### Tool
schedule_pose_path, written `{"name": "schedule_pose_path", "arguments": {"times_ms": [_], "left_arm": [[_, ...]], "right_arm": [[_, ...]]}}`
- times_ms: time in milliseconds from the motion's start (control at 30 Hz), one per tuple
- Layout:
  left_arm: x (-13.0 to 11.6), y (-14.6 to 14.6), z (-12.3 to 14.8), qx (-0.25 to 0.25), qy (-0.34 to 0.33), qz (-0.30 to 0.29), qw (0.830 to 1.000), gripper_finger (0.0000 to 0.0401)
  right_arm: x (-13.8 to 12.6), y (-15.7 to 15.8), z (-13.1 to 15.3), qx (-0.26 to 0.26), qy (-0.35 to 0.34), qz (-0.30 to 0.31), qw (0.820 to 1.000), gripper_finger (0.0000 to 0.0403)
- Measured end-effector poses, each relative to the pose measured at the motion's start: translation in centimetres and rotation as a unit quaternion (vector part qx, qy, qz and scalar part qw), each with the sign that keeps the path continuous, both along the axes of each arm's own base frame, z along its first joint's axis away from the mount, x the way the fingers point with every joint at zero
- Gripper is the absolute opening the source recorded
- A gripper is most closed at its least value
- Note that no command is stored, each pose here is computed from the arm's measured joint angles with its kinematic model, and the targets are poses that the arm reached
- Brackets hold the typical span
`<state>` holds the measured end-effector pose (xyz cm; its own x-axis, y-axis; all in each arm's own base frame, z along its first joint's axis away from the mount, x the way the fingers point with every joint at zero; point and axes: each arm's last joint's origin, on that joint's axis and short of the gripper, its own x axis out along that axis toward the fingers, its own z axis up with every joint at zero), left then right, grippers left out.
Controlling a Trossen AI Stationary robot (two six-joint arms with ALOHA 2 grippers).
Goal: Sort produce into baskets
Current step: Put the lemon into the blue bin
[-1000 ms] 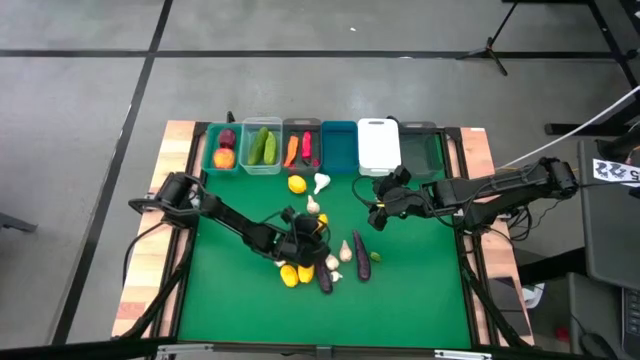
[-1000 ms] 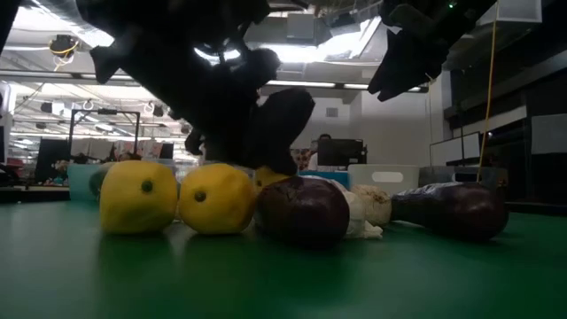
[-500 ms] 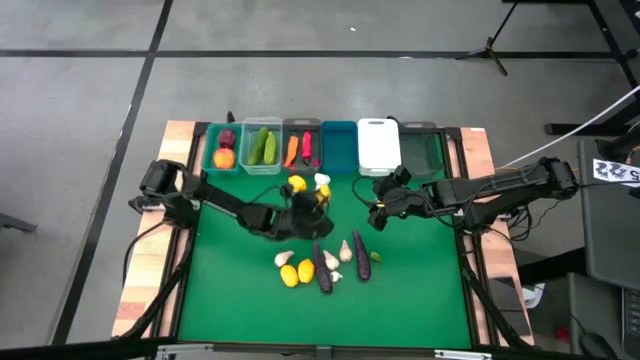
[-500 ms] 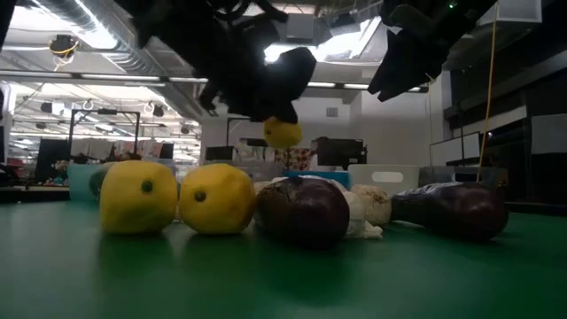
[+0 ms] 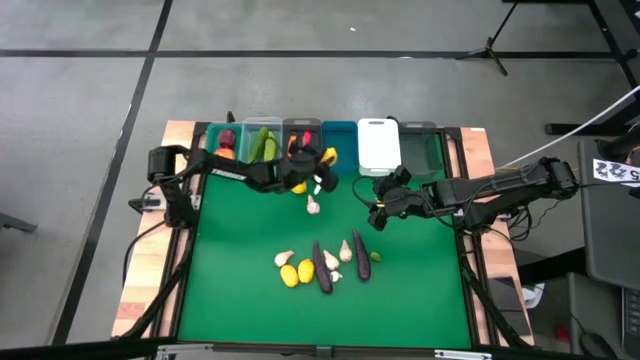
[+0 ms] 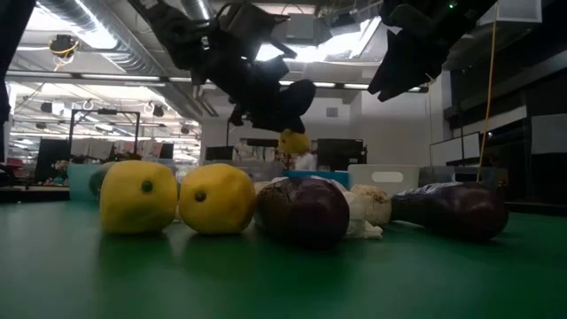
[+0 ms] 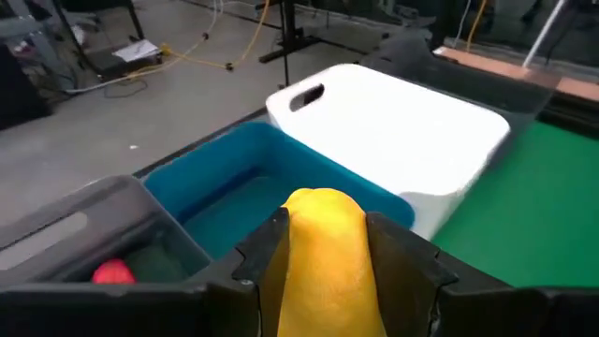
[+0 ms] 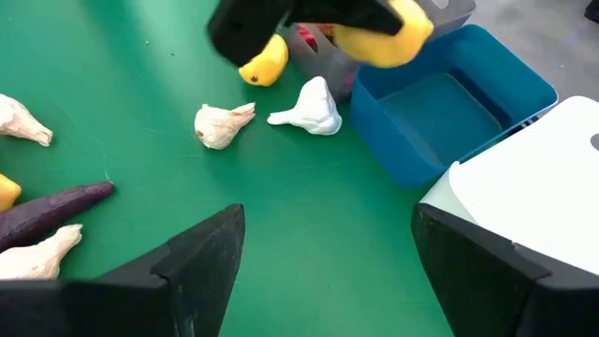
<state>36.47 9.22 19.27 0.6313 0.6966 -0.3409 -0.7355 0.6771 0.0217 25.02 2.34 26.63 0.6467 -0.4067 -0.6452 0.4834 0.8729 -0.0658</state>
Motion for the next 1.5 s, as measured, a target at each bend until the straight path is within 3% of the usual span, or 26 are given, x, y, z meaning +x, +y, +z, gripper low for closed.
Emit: {"name": "schedule_pose_path", "arguments": {"times_ms": [233,500,667,1000,1367,1500], "left_arm": [[0.1,2.7,0.4,0.0,-0.014,-0.01,1.0,0.0126],[2.4,4.0,1.1,-0.003,0.013,-0.025,1.0,0.0126],[2.0,4.7,0.4,-0.037,0.043,-0.003,0.998,0.0126],[1.8,5.2,0.3,-0.064,0.027,0.011,0.997,0.0129],[1.8,5.2,0.3,-0.053,0.039,-0.008,0.998,0.0214],[1.9,5.0,0.3,-0.054,0.049,-0.043,0.996,0.0242]], "right_arm": [[0.0,0.0,0.0,0.0,0.0,-0.001,1.0,0.0305],[0.0,0.0,0.0,0.0,0.0,-0.001,1.0,0.0305],[0.0,0.0,0.0,0.0,0.001,0.0,1.0,0.0305],[0.0,0.0,0.0,0.0,0.001,0.0,1.0,0.0305],[0.0,0.0,0.0,0.002,0.001,0.002,1.0,0.0305],[0.0,0.0,0.0,0.007,0.002,0.006,1.0,0.0305]]}}
